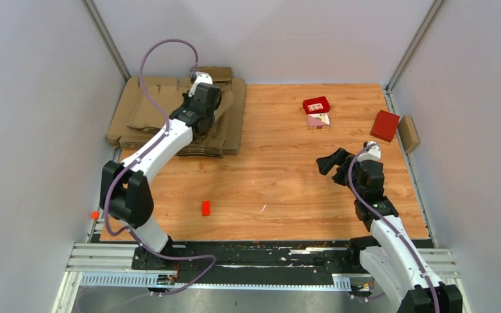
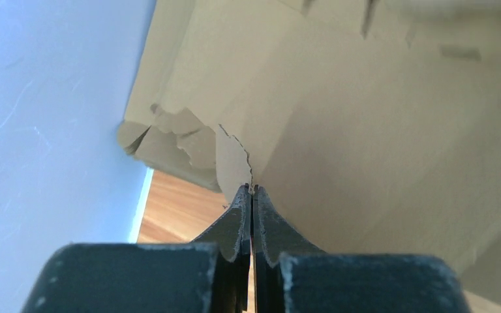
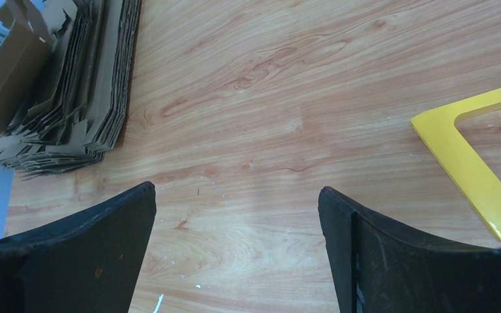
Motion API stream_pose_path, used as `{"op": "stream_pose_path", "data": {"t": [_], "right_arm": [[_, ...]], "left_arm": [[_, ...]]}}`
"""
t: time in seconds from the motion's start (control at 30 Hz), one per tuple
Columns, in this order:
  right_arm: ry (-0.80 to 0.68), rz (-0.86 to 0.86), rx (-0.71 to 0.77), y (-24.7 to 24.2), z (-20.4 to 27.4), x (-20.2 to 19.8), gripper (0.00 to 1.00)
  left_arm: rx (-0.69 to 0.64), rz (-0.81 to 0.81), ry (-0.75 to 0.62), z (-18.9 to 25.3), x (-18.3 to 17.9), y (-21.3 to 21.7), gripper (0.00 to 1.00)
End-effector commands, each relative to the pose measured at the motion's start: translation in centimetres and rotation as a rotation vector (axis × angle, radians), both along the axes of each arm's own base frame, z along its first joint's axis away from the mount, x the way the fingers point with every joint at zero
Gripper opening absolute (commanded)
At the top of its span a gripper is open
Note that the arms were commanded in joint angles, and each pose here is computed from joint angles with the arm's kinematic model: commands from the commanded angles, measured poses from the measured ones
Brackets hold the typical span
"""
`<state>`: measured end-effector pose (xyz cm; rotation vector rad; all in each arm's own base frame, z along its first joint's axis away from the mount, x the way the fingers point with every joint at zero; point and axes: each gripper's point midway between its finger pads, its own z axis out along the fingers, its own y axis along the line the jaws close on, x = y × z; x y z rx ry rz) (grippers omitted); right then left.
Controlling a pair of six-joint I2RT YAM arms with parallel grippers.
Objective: Fold the paper box
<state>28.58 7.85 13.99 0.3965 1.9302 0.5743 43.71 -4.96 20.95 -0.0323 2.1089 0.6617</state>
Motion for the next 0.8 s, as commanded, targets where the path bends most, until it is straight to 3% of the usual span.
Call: {"op": "stream_pose_path", "data": {"t": [0.0,0.2,0.33,0.5,0.67,0.7,0.77], "right_arm": [[-0.067,0.027,0.020,0.6,2.3,0.8,0.94],[-0.083,0.075,0.017,1.3,2.7,0.8,0.95],[-0.093,0.126,0.016,2.0,3.2,0.7,0.96],[-0.092,0.162,0.005,2.5,3.3,0.9,0.98],[-0.090,0.199,0.018,3.2,3.6,0.9,0.98],[-0.093,0.200,0.019,3.2,3.4,0.9,0.99],[-0.082,0.201,0.016,3.2,2.9,1.0,0.99]], "left_arm": [[-0.103,-0.124,-0.121,3.8,-1.6,-5.1,0.00],[-0.208,-0.260,-0.166,5.4,-5.2,-9.3,0.00],[-0.377,-0.447,-0.163,5.7,-8.0,-13.2,0.00],[-0.675,-0.810,-0.155,3.1,-13.1,-19.9,0.00],[-0.698,-0.918,-0.078,-2.2,-16.1,-21.5,0.00],[-0.716,-0.940,-0.052,-3.4,-16.7,-21.9,0.05],[-0.752,-0.993,0.005,-5.1,-18.2,-22.7,0.28]]}}
